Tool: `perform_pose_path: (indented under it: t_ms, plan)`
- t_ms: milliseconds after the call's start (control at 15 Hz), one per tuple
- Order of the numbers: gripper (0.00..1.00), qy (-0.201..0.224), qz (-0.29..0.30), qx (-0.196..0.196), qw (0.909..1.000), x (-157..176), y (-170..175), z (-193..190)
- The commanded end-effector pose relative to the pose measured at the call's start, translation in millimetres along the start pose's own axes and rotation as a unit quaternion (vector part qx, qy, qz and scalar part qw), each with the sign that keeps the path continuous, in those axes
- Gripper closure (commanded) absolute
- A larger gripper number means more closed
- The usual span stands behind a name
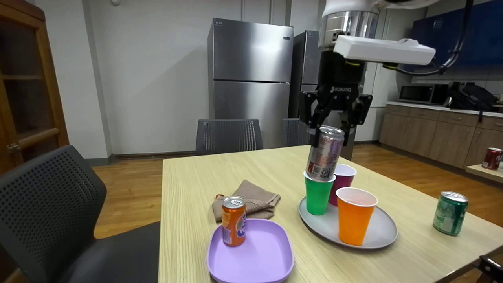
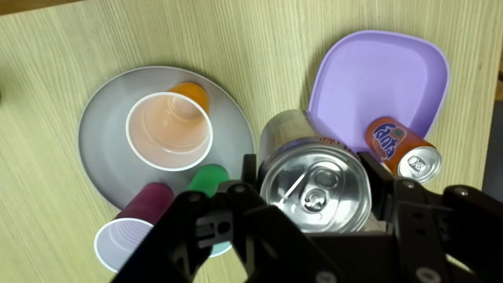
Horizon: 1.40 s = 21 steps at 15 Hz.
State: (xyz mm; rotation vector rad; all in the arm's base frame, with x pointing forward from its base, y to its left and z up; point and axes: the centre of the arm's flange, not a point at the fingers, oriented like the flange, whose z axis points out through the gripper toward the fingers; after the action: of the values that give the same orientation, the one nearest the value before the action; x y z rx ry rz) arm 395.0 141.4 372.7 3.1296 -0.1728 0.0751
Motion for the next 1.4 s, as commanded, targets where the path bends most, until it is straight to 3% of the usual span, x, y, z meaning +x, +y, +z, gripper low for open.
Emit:
perform_pose_path:
  t_ms: [0, 600, 1333]
  plan:
    - [0.61, -0.012, -0.036, 0.000, 0.9993, -8.0, -29.8, -5.7]
    - [0.61, -0.027, -0.098, -0.014, 0.9947, -31.8, -76.9, 22.0]
    - [0.61, -0.061, -0.095, -0.002, 0.9936, 20.1, -101.0, 63.7]
